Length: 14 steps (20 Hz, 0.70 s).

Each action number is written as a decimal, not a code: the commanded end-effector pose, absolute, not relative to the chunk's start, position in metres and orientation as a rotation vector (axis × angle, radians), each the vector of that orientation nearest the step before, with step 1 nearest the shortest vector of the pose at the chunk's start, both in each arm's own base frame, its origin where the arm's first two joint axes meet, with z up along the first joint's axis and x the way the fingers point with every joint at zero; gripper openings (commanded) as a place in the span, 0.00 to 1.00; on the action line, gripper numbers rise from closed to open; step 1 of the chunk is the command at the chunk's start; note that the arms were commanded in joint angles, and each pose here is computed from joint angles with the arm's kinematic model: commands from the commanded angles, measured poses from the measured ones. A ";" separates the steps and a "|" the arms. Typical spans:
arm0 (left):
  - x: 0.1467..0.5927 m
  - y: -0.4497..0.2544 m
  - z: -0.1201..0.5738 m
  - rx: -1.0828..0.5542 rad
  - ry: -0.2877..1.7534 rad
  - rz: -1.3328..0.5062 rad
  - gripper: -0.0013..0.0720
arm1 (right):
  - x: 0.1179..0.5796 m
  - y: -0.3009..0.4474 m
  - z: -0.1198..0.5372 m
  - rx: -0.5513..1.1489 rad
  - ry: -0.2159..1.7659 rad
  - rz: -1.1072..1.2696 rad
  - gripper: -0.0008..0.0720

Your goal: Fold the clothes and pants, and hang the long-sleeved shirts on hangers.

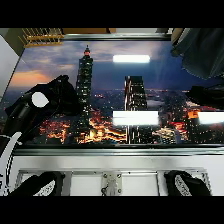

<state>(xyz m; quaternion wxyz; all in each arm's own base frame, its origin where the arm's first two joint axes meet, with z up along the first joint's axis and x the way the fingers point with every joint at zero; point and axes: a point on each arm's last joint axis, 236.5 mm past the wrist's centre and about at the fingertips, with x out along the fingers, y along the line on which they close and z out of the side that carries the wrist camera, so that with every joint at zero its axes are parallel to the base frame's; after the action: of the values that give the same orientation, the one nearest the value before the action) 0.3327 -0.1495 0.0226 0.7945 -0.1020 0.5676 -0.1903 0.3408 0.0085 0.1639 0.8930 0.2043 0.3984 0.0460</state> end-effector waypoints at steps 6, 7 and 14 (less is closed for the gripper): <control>0.333 -0.150 0.022 -0.218 1.220 -0.409 0.02 | 0.341 0.009 0.164 0.424 0.828 0.097 0.04; 0.333 -0.150 0.023 -0.221 1.219 -0.409 0.02 | 0.341 0.009 0.164 0.424 0.828 0.097 0.04; 0.456 -0.046 0.067 0.045 0.856 -0.163 0.96 | 0.341 0.009 0.164 0.424 0.828 0.097 0.04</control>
<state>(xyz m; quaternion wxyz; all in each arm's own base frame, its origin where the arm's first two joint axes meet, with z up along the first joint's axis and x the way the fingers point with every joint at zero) 0.4074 -0.0990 0.0474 0.8726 -0.0404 0.4675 -0.1358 0.3408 0.0085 0.1639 0.8930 0.2043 0.3984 0.0460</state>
